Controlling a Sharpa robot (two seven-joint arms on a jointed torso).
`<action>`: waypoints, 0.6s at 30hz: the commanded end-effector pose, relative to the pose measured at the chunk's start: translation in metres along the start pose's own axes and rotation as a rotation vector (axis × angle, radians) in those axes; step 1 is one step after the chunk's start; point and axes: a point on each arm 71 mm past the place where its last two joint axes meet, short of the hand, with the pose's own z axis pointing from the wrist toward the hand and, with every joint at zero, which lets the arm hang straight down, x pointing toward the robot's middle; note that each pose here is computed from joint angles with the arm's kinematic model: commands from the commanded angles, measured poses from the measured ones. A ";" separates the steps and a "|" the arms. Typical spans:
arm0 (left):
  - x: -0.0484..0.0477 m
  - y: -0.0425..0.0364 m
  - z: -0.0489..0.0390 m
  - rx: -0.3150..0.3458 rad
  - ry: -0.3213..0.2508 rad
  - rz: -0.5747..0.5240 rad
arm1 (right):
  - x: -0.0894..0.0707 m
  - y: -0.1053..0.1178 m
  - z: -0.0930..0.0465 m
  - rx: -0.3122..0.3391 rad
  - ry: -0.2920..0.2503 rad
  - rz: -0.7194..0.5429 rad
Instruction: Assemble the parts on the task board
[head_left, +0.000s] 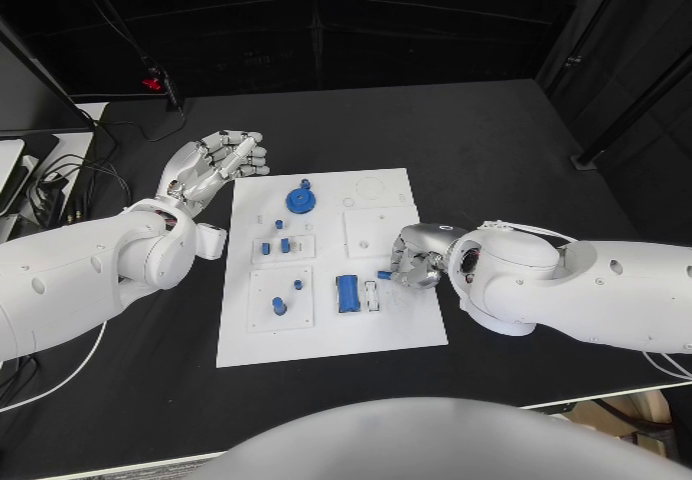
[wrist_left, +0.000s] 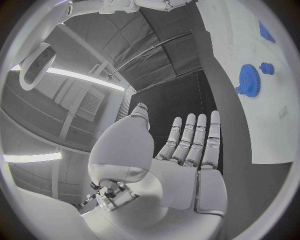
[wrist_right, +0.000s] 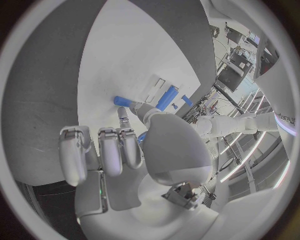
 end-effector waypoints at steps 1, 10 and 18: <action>0.0007 -0.0013 0.0007 0.008 0.007 -0.009 | -0.001 0.000 0.000 -0.007 -0.007 0.026; 0.0003 -0.0011 0.0007 0.007 0.006 -0.008 | -0.002 -0.001 0.001 -0.012 -0.018 0.037; 0.0009 -0.0011 0.0011 0.008 0.008 -0.009 | -0.005 0.002 -0.001 -0.032 -0.063 -0.016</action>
